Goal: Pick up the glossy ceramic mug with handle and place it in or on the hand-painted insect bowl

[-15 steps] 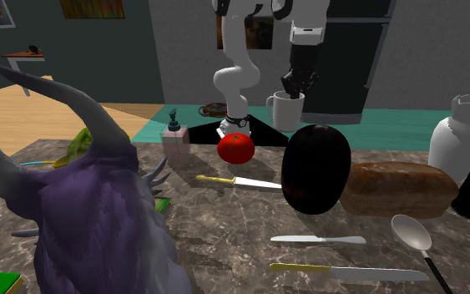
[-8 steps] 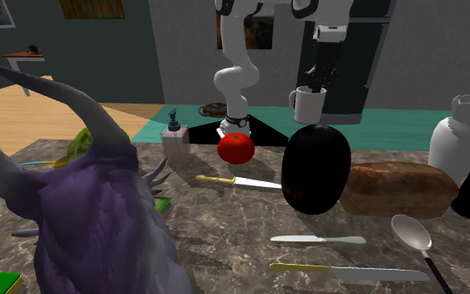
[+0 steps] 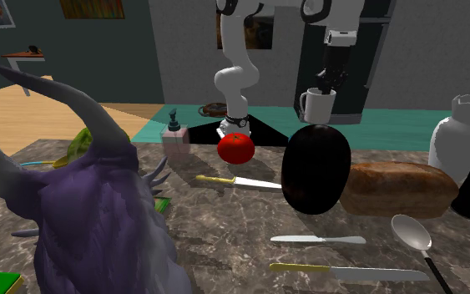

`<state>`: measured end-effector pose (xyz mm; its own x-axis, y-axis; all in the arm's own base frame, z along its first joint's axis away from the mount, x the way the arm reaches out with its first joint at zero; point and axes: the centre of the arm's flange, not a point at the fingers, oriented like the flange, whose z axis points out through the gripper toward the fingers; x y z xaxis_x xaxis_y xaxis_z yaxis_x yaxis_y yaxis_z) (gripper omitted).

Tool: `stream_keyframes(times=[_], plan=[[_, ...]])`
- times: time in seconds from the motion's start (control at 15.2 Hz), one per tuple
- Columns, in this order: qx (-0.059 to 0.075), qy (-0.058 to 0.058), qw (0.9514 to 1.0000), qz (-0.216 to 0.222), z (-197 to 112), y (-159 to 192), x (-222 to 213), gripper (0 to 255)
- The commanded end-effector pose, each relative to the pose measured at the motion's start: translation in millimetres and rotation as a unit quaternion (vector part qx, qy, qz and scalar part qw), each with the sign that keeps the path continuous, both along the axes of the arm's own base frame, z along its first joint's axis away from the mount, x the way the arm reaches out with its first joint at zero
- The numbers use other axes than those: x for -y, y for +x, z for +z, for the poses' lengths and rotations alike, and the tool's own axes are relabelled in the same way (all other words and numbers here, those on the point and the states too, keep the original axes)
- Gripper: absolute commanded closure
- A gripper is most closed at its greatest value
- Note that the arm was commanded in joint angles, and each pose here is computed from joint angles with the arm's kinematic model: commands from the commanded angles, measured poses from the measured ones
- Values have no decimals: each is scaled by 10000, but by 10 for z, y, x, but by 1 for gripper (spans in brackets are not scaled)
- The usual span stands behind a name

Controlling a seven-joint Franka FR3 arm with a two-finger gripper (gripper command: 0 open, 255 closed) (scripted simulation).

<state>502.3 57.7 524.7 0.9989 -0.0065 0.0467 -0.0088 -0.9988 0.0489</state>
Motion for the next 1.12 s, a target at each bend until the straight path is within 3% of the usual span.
stream_keyframes(times=[0.0, 0.79, 1.06], plan=[[3, 0, 10000, -1, -110, 3, -4, 255], [3, 0, 10000, -1, -740, 3, -4, 255], [3, 0, 10000, -1, -740, 3, -4, 255]])
